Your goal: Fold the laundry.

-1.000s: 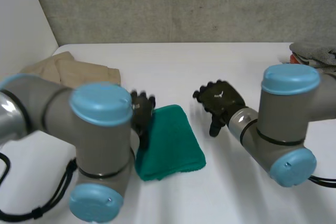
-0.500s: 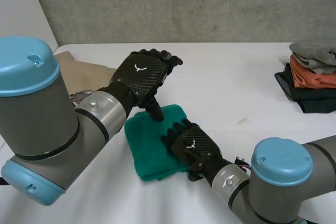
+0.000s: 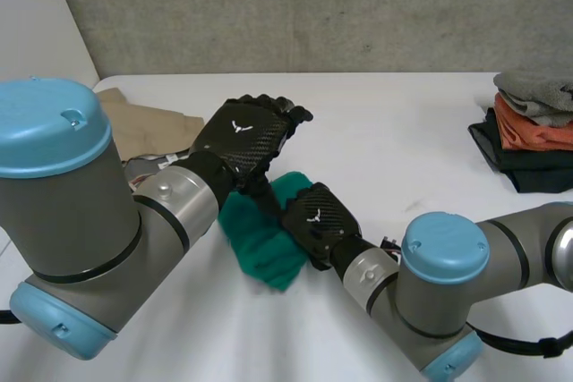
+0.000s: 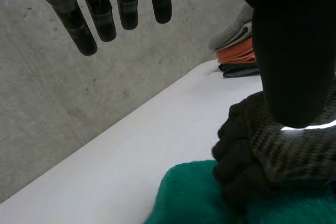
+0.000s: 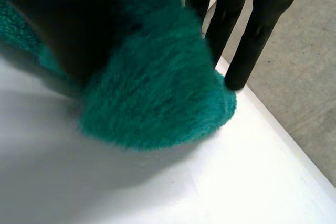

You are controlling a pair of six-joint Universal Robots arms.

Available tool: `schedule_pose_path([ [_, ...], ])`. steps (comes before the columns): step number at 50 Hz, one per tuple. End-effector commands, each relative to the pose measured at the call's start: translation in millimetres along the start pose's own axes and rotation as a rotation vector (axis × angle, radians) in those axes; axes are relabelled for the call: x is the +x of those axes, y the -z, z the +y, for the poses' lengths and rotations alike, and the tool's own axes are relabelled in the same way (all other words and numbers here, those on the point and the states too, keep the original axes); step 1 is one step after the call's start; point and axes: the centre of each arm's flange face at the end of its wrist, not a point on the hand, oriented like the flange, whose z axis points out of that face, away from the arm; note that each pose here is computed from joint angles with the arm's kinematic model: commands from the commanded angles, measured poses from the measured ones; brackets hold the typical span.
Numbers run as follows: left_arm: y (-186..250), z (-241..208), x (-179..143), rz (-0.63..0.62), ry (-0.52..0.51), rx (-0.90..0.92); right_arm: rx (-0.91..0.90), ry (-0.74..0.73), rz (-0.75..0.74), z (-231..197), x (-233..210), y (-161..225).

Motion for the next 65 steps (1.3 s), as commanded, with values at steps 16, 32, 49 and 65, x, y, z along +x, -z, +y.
schedule_pose_path([
  [16, 17, -55, -3, -0.018, -0.029, 0.209, 0.368, 0.032, 0.518, -108, 203, -17],
  [32, 17, -52, 15, 0.037, -0.031, 0.206, 0.484, -0.004, 0.959, 6, 449, 51],
  [49, 10, -27, 21, 0.056, -0.023, 0.131, 0.171, -0.226, 0.725, 229, 433, 102],
  [65, 14, -28, 28, 0.092, -0.024, 0.138, 0.19, -0.186, 0.731, 200, 427, 111],
])
